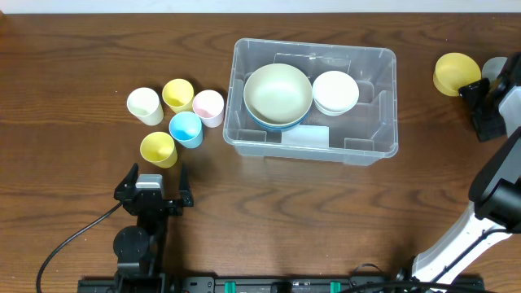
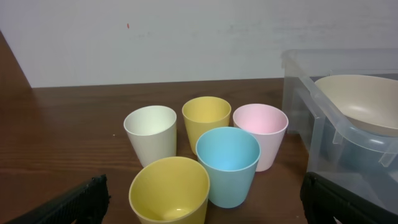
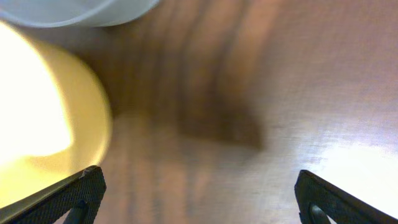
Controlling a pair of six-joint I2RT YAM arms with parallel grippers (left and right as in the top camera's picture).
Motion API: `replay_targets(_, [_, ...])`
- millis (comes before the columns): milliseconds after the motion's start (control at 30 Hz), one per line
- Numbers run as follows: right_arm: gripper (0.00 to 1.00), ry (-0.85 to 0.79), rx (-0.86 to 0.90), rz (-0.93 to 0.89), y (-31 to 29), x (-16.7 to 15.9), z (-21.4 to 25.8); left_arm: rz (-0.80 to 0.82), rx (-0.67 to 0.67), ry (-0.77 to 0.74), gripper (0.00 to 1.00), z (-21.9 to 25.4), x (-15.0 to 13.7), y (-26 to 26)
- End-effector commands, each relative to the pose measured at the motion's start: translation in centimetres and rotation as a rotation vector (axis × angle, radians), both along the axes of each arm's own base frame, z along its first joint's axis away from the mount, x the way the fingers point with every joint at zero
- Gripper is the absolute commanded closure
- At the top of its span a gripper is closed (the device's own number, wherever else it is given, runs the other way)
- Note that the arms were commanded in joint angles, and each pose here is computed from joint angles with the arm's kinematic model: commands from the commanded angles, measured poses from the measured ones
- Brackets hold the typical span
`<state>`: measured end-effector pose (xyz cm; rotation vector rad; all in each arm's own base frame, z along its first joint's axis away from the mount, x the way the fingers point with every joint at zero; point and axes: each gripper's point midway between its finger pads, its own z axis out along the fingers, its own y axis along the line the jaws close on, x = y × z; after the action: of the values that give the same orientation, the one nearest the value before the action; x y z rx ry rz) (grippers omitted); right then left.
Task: Pack container
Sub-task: 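Lower the right gripper onto the yellow bowl's rim and close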
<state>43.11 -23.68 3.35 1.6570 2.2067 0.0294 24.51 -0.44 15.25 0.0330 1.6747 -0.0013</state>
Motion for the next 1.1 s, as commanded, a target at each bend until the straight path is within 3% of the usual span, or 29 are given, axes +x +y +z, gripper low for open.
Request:
replay_targets(0, [0.02, -0.105, 0.121, 0.067, 2.0, 2.1, 0.2, -0.012, 0.013, 0.046, 0.02, -1.5, -0.1, -0.1])
replay_targets(200, [0.01, -0.178, 0.119, 0.033, 1.5, 3.6, 1.0, -0.012, 0.013, 0.046, 0.02, -1.5, -0.1, -0.1])
replay_targets(1067, [0.04, -0.04, 0.018, -0.037, -0.5, 1.5, -2.2, -0.012, 0.013, 0.046, 0.02, -1.5, -0.1, -0.1])
